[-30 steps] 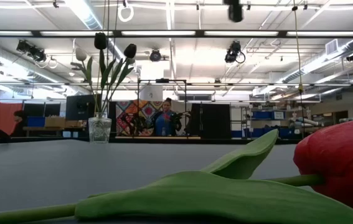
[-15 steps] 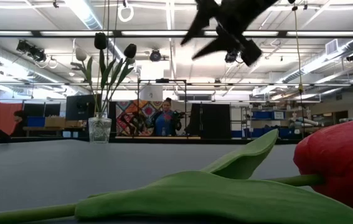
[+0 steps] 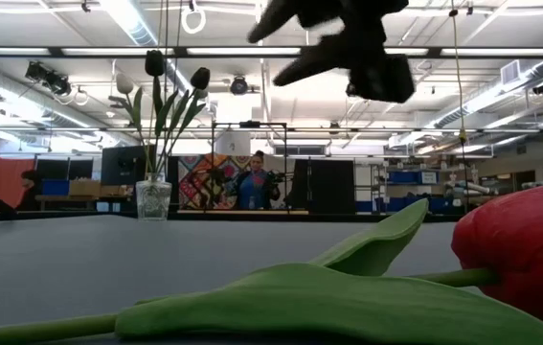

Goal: Sort flowers into vase by color
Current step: Put the red tulip into the yellow vase

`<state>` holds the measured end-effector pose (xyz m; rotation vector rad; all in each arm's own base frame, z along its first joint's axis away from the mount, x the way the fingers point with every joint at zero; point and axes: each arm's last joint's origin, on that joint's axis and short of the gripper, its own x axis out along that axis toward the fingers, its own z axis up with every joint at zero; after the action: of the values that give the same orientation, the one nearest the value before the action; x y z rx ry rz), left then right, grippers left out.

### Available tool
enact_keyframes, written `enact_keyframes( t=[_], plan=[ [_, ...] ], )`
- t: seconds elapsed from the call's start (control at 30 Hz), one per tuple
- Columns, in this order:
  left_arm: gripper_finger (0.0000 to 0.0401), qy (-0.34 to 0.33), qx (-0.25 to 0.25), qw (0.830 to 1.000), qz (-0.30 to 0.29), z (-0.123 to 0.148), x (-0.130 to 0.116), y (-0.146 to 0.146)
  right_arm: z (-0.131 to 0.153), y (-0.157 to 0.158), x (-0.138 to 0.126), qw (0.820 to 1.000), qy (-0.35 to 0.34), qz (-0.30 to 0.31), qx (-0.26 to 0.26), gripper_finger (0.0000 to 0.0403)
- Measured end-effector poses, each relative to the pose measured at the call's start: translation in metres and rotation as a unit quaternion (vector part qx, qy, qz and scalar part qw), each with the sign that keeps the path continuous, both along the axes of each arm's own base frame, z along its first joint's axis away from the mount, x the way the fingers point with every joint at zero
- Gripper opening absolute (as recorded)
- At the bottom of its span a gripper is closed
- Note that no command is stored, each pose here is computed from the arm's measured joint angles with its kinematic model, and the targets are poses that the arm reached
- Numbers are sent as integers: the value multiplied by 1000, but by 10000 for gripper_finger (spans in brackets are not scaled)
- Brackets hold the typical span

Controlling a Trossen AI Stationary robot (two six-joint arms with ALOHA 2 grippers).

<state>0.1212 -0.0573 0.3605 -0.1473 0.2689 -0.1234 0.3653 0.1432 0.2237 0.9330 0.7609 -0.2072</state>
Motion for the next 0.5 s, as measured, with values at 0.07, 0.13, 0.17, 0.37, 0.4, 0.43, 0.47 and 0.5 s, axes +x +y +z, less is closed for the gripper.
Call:
enact_keyframes(
  t=[0.07, 0.13, 0.17, 0.37, 0.4, 0.43, 0.47, 0.5],
  plan=[
    [173, -4, 13, 1000, 6, 0, 0, 1, -10, 19, 9, 995, -5, 78, -63, 158],
    [173, -8, 20, 1000, 17, 1, 0, 2, -21, 36, 16, 983, -5, 150, -107, 158],
    [173, -9, 24, 999, 22, 1, 0, 2, -27, 44, 19, 977, -6, 175, -122, 158],
    [173, -14, 50, 998, 47, 1, 0, 4, -58, 72, 32, 955, 7, 246, -164, 158],
    [173, -14, 50, 997, 48, 1, 0, 4, -62, 75, 35, 949, 3, 264, -171, 158],
    [173, -14, 50, 997, 48, 1, 0, 4, -64, 79, 37, 943, -5, 282, -175, 158],
    [173, -14, 51, 997, 48, 1, 0, 4, -67, 83, 38, 937, -7, 299, -180, 158],
    [173, -14, 51, 997, 48, 1, 0, 4, -70, 86, 39, 932, -6, 313, -184, 158]
  ],
)
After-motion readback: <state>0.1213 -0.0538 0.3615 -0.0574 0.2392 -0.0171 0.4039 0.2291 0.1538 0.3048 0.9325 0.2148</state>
